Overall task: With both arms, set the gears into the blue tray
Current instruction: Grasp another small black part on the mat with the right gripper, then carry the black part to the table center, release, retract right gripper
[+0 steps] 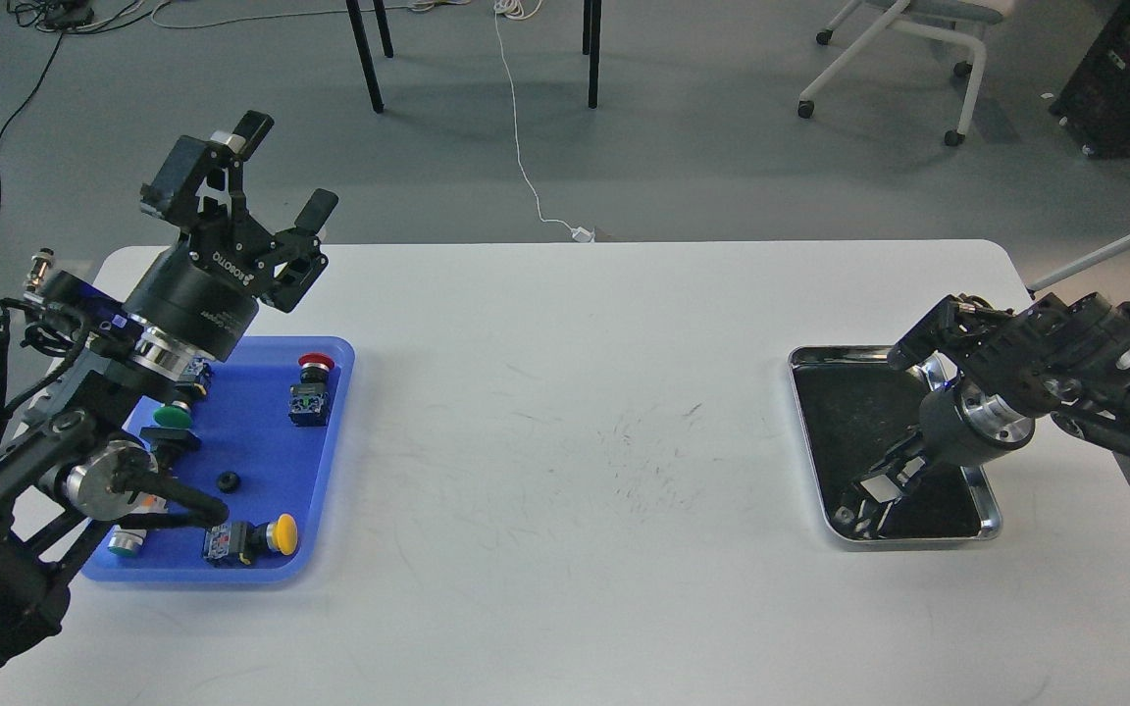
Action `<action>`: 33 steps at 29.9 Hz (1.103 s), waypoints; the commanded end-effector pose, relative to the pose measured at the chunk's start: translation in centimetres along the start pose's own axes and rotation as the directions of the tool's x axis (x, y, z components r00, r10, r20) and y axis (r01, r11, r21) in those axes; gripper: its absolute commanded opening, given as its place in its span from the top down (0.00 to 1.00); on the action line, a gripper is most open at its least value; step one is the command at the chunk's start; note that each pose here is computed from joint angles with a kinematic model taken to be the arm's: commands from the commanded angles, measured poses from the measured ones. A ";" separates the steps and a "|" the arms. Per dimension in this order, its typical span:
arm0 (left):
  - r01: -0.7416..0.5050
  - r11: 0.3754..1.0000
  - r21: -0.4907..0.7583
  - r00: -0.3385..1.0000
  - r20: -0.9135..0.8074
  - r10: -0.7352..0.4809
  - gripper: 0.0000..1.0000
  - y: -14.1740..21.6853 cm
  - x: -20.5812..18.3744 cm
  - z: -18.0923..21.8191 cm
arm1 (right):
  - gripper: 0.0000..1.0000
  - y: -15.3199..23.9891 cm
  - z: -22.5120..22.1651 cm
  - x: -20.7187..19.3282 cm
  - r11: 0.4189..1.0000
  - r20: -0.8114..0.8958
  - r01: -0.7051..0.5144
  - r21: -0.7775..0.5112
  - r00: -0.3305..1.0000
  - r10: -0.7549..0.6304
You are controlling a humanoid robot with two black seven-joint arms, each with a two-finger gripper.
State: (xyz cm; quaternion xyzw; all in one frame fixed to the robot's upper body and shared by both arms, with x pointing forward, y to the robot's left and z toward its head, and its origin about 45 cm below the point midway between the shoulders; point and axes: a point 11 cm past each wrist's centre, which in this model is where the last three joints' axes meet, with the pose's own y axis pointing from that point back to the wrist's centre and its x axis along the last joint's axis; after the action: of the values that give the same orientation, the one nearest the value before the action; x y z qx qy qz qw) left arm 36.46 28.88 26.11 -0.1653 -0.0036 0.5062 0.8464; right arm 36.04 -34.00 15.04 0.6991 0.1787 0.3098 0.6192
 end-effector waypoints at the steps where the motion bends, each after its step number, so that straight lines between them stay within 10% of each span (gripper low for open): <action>1: 0.000 1.000 0.000 1.000 0.002 0.000 0.02 0.0 0.0 0.0 | 0.45 0.0 0.1 -0.2 1.000 0.001 0.006 -0.003 1.000 -0.006; 11: -0.001 1.000 0.000 1.000 0.003 0.001 0.02 0.0 0.1 0.1 | 0.79 0.0 0.1 -0.1 1.000 0.000 0.005 -0.002 1.000 -0.005; 33: 0.002 1.000 -0.013 1.000 0.007 -0.002 0.02 -0.3 0.1 0.5 | 0.85 5.8 -2.6 10.4 0.971 -0.030 -0.235 0.053 0.971 0.236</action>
State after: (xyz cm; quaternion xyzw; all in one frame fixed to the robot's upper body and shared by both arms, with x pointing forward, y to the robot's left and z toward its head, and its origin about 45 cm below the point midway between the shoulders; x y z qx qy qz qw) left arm 36.71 29.04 26.68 -0.1685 -0.0103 0.5059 0.8459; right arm 40.78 -29.15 22.69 0.7101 0.1173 0.3826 0.5794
